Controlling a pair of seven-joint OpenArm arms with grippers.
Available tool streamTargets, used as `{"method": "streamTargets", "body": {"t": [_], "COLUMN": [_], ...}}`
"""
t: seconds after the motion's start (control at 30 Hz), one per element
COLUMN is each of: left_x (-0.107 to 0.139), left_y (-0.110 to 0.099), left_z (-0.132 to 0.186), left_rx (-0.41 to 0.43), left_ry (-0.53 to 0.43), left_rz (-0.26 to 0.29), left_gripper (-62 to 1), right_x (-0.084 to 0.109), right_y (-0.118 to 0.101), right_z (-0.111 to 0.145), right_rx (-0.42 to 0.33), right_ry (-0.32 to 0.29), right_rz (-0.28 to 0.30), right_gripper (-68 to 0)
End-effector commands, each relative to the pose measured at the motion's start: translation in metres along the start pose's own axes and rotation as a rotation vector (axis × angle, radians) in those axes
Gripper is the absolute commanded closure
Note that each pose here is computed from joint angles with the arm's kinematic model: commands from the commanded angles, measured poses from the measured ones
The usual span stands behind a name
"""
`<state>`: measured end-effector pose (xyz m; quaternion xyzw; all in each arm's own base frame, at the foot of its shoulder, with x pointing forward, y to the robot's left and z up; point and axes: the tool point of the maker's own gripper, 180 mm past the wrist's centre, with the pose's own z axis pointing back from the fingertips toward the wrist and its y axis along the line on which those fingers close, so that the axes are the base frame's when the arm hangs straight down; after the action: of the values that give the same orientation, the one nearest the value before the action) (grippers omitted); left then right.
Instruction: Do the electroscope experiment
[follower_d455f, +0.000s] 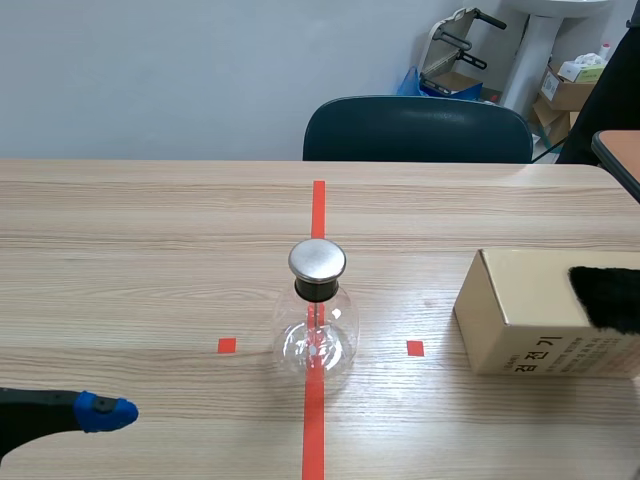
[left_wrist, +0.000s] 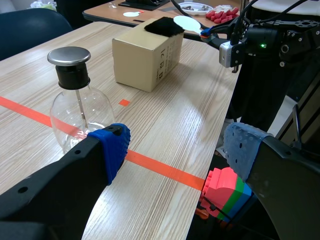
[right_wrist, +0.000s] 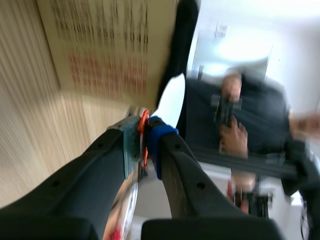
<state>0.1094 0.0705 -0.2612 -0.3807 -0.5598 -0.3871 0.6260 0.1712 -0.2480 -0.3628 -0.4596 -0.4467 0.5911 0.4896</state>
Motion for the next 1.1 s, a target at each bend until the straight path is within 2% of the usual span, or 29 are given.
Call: {"method": "streamTargets", "body": {"t": [0.0, 0.07, 0.13, 0.2, 0.3, 0.37, 0.4, 0.43, 0.47, 0.6, 0.63, 0.67, 0.7, 0.73, 0.87, 0.93, 1.0, 1.07], "left_x": [0.011, 0.011, 0.011, 0.011, 0.011, 0.011, 0.011, 0.011, 0.011, 0.011, 0.011, 0.011, 0.011, 0.011, 0.011, 0.011, 0.011, 0.011], "left_y": [-0.002, -0.002, -0.002, -0.002, -0.002, -0.002, -0.002, -0.002, -0.002, -0.002, -0.002, -0.002, -0.002, -0.002, -0.002, -0.002, -0.002, -0.002], "left_z": [-0.004, -0.004, -0.004, -0.004, -0.004, -0.004, -0.004, -0.004, -0.004, -0.004, -0.004, -0.004, -0.004, -0.004, -0.004, -0.004, -0.004, -0.004], "left_rx": [-0.006, -0.006, -0.006, -0.006, -0.006, -0.006, -0.006, -0.006, -0.006, -0.006, -0.006, -0.006, -0.006, -0.006, -0.006, -0.006, -0.006, -0.006], "left_ry": [-0.042, -0.042, -0.042, -0.042, -0.042, -0.042, -0.042, -0.042, -0.042, -0.042, -0.042, -0.042, -0.042, -0.042, -0.042, -0.042, -0.042, -0.042], "left_rz": [0.003, 0.003, 0.003, 0.003, 0.003, 0.003, 0.003, 0.003, 0.003, 0.003, 0.003, 0.003, 0.003, 0.003, 0.003, 0.003, 0.003, 0.002], "left_gripper": [-42.2, -42.2, -42.2, -42.2, -42.2, -42.2, -42.2, -42.2, -42.2, -42.2, -42.2, -42.2, -42.2, -42.2, -42.2, -42.2, -42.2, -42.2], "right_x": [0.015, 0.028, 0.026, 0.011, -0.021, -0.033, -0.033, -0.03, -0.022, 0.026, 0.034, 0.036, 0.035, 0.029, -0.015, -0.029, -0.028, -0.012], "right_y": [-0.009, -0.009, -0.008, -0.009, -0.011, -0.012, -0.012, -0.011, -0.011, -0.008, -0.008, -0.008, -0.008, -0.008, -0.01, -0.011, -0.011, -0.01], "right_z": [-0.001, 0.001, 0.002, 0.0, 0.0, 0.002, 0.002, 0.001, 0.0, 0.002, 0.003, 0.004, 0.004, 0.003, 0.002, 0.004, 0.004, 0.002], "right_rx": [-0.038, -0.036, -0.036, -0.037, -0.042, -0.044, -0.044, -0.043, -0.042, -0.035, -0.034, -0.033, -0.033, -0.034, -0.039, -0.04, -0.038, -0.037], "right_ry": [-0.105, -0.18, -0.169, -0.084, 0.094, 0.157, 0.161, 0.142, 0.099, -0.171, -0.215, -0.229, -0.221, -0.187, 0.05, 0.12, 0.113, 0.022], "right_rz": [0.056, 0.058, 0.056, 0.055, 0.052, 0.051, 0.051, 0.052, 0.053, 0.058, 0.058, 0.058, 0.058, 0.055, 0.056, 0.058, 0.061, 0.064], "right_gripper": [-1.8, -1.8, -1.7, -1.8, -1.8, -1.8, -1.8, -1.8, -1.8, -1.7, -1.7, -1.7, -1.8, -1.8, -1.8, -1.8, -1.8, -1.7]}}
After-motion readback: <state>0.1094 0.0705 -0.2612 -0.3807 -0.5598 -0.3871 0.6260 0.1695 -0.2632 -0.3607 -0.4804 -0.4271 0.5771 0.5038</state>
